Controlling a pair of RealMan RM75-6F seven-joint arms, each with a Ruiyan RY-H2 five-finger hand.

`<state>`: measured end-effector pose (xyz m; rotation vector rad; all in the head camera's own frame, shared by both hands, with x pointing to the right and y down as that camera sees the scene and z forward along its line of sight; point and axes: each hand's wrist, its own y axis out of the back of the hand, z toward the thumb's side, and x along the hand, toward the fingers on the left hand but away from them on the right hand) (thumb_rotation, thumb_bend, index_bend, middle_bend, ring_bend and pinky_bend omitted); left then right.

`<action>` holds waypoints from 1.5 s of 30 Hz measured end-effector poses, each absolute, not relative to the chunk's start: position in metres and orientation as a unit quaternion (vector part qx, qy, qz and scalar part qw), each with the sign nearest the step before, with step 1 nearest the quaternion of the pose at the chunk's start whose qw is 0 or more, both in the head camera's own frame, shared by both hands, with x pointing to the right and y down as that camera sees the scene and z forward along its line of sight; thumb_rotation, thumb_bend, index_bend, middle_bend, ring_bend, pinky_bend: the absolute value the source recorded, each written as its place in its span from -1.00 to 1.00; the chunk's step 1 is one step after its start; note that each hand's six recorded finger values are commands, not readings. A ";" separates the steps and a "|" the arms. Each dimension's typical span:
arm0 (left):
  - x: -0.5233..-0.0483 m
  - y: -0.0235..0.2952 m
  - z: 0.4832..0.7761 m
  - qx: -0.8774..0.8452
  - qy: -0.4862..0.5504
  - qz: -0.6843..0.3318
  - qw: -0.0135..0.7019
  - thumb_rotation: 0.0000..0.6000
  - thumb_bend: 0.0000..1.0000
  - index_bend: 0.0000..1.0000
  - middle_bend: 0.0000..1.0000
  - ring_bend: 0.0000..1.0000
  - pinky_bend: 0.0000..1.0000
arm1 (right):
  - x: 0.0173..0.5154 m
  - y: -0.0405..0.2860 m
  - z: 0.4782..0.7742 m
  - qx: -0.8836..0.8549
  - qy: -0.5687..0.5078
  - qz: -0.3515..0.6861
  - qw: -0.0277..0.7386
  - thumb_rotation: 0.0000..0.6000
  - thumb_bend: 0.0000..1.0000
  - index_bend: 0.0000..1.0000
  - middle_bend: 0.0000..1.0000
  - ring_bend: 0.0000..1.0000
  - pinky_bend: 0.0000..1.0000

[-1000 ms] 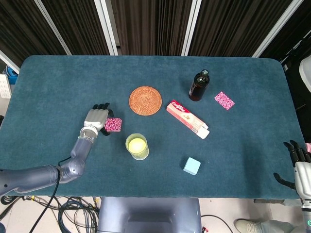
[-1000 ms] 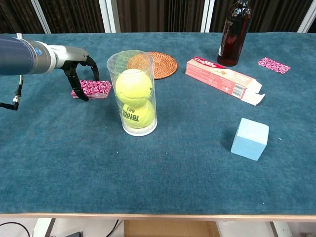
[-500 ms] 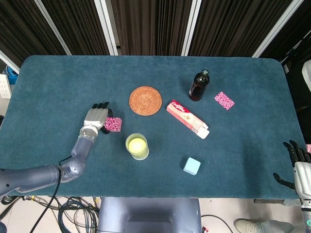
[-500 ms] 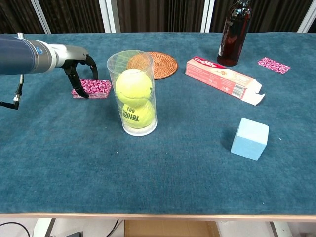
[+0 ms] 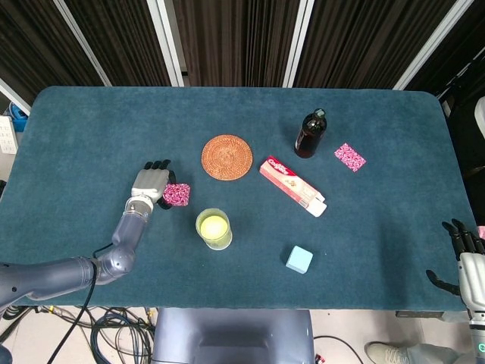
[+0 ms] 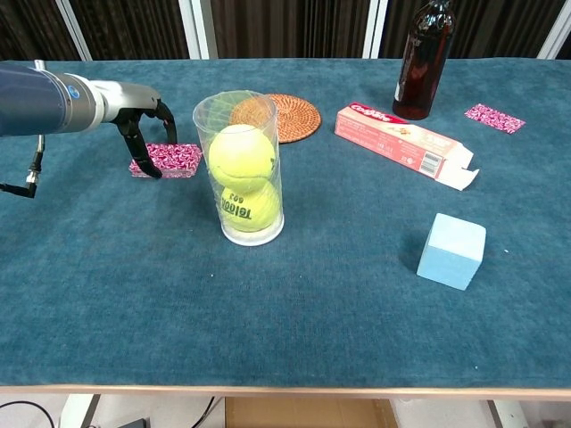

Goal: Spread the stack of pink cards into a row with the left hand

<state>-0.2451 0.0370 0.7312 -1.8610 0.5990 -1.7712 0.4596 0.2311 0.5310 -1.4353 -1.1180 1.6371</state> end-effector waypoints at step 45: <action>-0.253 0.047 0.698 -0.696 0.210 -0.643 0.242 1.00 -0.39 -0.04 -0.74 -1.00 -1.00 | 0.459 0.231 0.531 -0.554 -0.429 0.629 0.336 1.00 -0.67 -0.77 -0.84 -0.71 -0.61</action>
